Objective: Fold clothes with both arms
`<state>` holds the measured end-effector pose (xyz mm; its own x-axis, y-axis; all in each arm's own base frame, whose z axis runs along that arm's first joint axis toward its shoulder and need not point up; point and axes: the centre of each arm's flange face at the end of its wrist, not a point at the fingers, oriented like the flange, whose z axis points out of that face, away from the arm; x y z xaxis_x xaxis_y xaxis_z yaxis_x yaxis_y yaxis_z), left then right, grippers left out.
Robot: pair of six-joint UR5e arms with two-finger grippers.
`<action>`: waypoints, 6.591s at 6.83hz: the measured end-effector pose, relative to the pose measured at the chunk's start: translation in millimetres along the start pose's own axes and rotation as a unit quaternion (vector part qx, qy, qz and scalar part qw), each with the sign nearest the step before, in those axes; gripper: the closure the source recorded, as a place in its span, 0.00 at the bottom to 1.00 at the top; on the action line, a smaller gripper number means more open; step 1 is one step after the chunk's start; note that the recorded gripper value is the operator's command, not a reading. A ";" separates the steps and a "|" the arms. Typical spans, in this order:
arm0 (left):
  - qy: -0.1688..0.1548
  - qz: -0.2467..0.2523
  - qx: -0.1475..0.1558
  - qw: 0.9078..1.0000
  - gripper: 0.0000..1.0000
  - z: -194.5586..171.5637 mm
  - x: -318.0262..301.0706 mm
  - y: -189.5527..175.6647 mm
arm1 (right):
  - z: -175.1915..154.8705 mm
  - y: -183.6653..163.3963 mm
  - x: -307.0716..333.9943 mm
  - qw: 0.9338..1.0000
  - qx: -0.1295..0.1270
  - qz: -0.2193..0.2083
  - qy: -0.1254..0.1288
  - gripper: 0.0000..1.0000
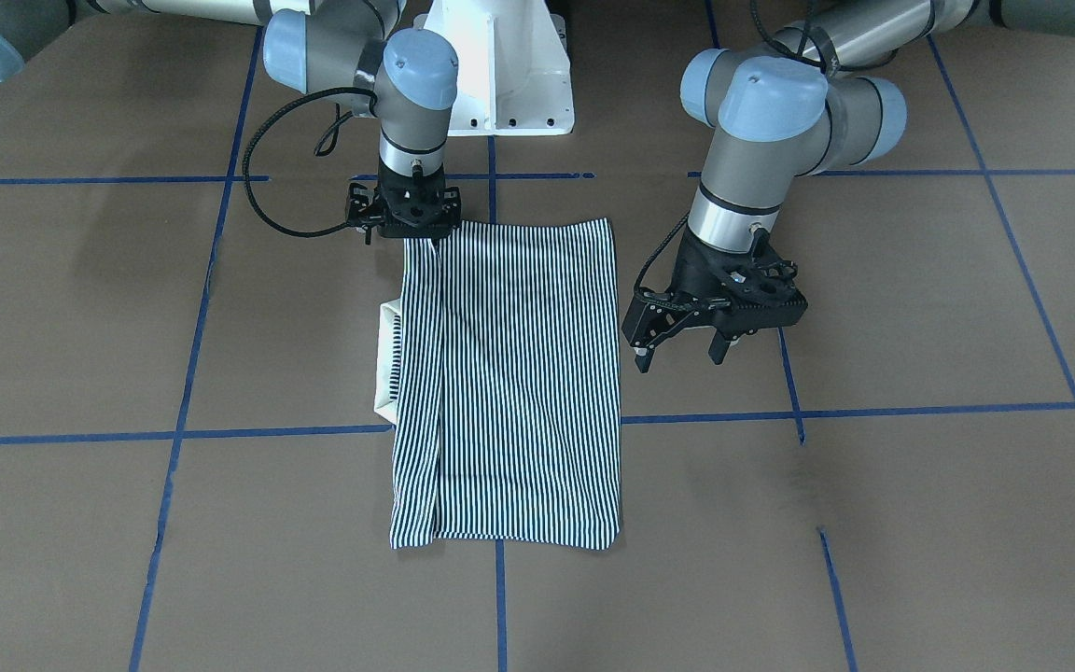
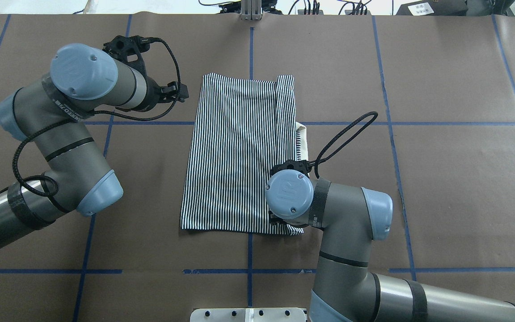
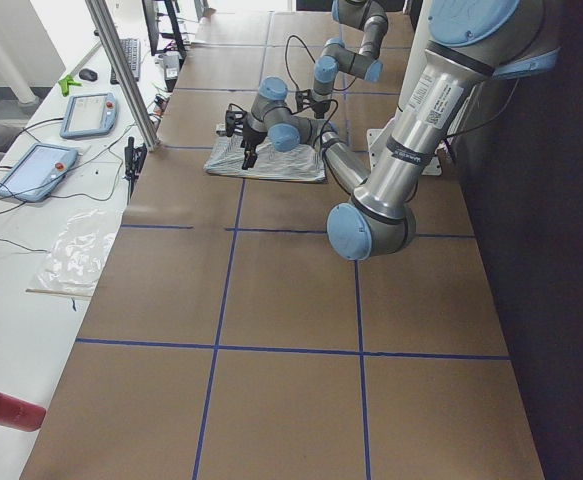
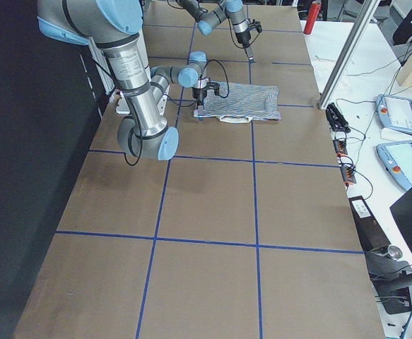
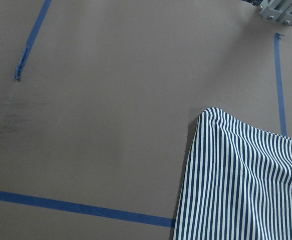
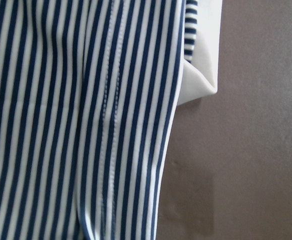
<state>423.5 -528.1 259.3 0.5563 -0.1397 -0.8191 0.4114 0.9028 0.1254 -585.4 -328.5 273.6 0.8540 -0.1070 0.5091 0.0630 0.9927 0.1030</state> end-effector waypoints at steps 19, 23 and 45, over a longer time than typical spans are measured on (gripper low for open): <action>0.005 0.003 -0.002 1.000 0.00 1.0 2.9 4.4 | -18.7 34.4 47.9 0.993 0.058 -0.052 -0.093 0.62; 0.006 0.003 -0.002 1.000 0.00 0.8 3.4 4.3 | -15.3 40.9 41.8 0.993 0.052 -0.058 -0.093 0.61; 0.019 0.006 0.002 1.000 0.00 -0.5 7.0 3.5 | -18.0 28.0 48.4 0.993 0.051 -0.042 -0.094 1.00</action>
<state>428.5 -525.6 253.7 0.5331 -0.1132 -0.8384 0.4079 0.9026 0.1375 -533.0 -304.8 285.8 0.7352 -0.2082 0.6450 0.0700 0.9699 0.2333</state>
